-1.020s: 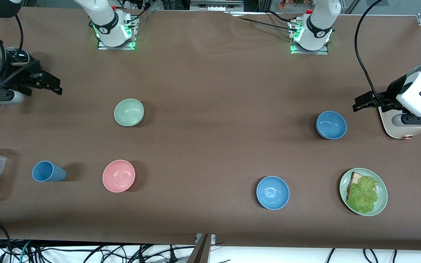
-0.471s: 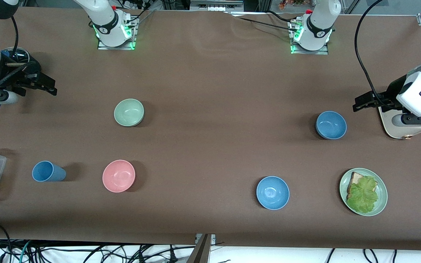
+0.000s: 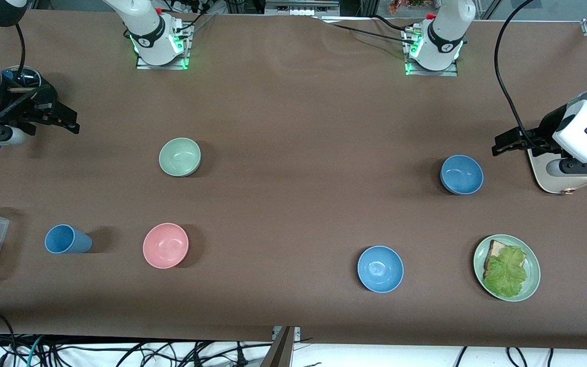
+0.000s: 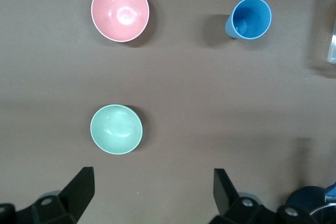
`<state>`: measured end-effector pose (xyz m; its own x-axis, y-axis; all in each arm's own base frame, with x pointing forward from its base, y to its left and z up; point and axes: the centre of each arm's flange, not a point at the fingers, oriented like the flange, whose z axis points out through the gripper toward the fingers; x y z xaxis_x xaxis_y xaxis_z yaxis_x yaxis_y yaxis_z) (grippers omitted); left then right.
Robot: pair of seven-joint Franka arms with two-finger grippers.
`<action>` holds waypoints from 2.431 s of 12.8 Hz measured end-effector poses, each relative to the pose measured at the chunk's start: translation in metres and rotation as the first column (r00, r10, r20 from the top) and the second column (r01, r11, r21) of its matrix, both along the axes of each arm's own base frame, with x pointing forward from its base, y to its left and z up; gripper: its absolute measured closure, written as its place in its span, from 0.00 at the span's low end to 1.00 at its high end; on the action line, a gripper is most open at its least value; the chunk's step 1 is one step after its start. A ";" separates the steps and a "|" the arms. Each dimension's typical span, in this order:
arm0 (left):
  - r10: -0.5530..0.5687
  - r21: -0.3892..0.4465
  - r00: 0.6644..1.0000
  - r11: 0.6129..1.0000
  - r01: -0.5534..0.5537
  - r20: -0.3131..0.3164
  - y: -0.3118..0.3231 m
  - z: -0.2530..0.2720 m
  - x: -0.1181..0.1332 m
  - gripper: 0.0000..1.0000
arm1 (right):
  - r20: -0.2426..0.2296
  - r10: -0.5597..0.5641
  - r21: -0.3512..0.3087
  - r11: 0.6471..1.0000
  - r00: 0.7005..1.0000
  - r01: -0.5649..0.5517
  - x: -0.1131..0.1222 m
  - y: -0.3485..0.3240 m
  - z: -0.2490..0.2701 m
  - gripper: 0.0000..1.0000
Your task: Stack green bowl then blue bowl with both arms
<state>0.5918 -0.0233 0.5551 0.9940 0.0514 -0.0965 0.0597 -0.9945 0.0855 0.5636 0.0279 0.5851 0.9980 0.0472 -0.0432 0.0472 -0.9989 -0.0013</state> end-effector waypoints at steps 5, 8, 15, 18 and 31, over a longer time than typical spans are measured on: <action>0.000 0.000 1.000 1.000 0.000 0.000 0.000 0.000 0.000 0.00 | -0.004 0.000 0.000 1.000 1.000 0.000 0.000 0.000 -0.003 0.00; 0.000 0.000 1.000 1.000 0.000 0.000 0.000 0.000 0.000 0.00 | -0.004 0.000 0.000 1.000 1.000 0.000 0.000 0.000 -0.003 0.00; 0.000 0.000 1.000 1.000 0.000 0.000 0.000 0.000 0.000 0.00 | -0.009 0.000 0.000 1.000 1.000 0.000 0.000 0.000 -0.008 0.00; 0.000 0.000 1.000 1.000 0.000 0.000 0.000 0.000 0.000 0.00 | -0.010 0.000 0.000 1.000 1.000 0.000 0.000 0.000 -0.009 0.00; 0.013 -0.001 0.999 1.000 -0.013 -0.039 0.008 -0.023 0.008 0.00 | -0.022 0.043 0.049 0.998 0.999 -0.042 -0.036 0.059 -0.231 0.00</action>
<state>0.6003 -0.0150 0.5325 0.9887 0.0646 -0.1349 0.0764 -0.9936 0.0837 0.5277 0.0869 0.3540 0.9938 0.0920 -0.0631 0.0888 -0.9947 -0.0518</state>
